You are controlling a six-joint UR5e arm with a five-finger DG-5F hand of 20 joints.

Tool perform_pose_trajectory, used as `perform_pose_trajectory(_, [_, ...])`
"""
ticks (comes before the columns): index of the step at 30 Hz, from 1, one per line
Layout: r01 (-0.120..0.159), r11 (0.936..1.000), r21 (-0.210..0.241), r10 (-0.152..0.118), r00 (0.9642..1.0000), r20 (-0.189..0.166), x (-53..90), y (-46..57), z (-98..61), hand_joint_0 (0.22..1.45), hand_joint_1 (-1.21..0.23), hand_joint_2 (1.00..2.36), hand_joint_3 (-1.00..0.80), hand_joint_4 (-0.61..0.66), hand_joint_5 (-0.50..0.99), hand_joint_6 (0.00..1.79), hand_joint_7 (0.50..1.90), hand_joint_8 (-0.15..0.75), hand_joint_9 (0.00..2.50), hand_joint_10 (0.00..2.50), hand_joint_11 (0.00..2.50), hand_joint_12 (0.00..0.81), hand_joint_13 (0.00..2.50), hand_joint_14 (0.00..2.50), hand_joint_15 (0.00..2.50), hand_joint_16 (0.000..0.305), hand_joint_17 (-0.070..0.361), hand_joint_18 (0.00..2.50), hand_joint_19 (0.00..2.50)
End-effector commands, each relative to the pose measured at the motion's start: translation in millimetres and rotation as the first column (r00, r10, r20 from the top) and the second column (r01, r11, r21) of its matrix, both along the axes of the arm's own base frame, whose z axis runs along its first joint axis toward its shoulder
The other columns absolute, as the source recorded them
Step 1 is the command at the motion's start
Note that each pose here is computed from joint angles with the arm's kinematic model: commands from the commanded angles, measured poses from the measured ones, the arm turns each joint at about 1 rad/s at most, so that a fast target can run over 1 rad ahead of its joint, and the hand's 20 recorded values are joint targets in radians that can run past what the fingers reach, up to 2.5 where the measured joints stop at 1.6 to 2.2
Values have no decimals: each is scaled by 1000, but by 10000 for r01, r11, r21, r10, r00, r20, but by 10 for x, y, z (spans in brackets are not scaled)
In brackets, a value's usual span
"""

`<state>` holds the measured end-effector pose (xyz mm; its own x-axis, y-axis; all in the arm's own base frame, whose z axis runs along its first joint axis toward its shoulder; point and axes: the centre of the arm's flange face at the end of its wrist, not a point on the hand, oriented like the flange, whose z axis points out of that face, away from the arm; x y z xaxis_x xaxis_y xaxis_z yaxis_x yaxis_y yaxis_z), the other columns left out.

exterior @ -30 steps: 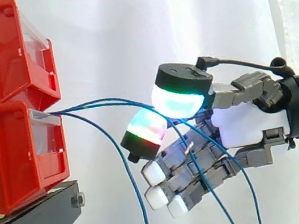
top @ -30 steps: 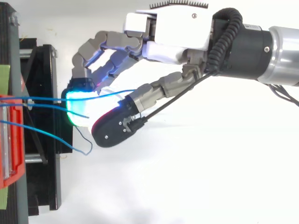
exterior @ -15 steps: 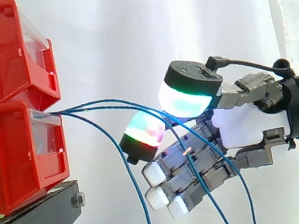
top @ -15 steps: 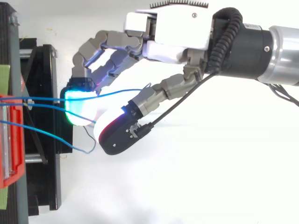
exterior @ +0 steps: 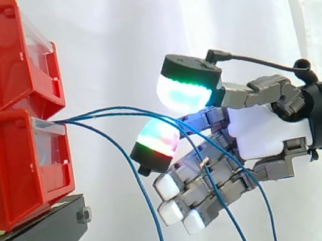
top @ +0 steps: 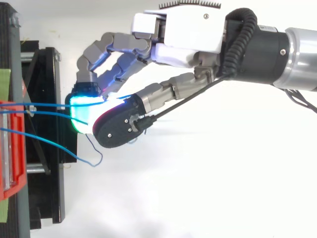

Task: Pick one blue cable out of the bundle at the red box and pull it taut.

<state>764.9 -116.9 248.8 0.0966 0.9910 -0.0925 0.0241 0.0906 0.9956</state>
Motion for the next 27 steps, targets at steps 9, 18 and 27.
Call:
perform_pose_trajectory(9, [12, 10000, 15, -12, 10000, 1, -1, -9, 0, 693, -954, 1000, -500, 71, -165, 929, 822, 331, 797, 12, 596, 367, 702, 17, 438, 48, 108, 624, 428])
perform_pose_trajectory(18, [-4, 10000, 16, 3, 10000, 16, 2, -7, 7, 406, -927, 1000, -500, 112, -154, 934, 777, 381, 826, 9, 613, 425, 721, 15, 445, 61, 136, 694, 433])
perform_pose_trajectory(27, [12, 10000, 16, -12, 10000, 16, 2, -8, 7, 554, -423, 1000, -489, 51, -145, 884, 893, 358, 867, 10, 567, 389, 700, 17, 476, 52, 117, 566, 554])
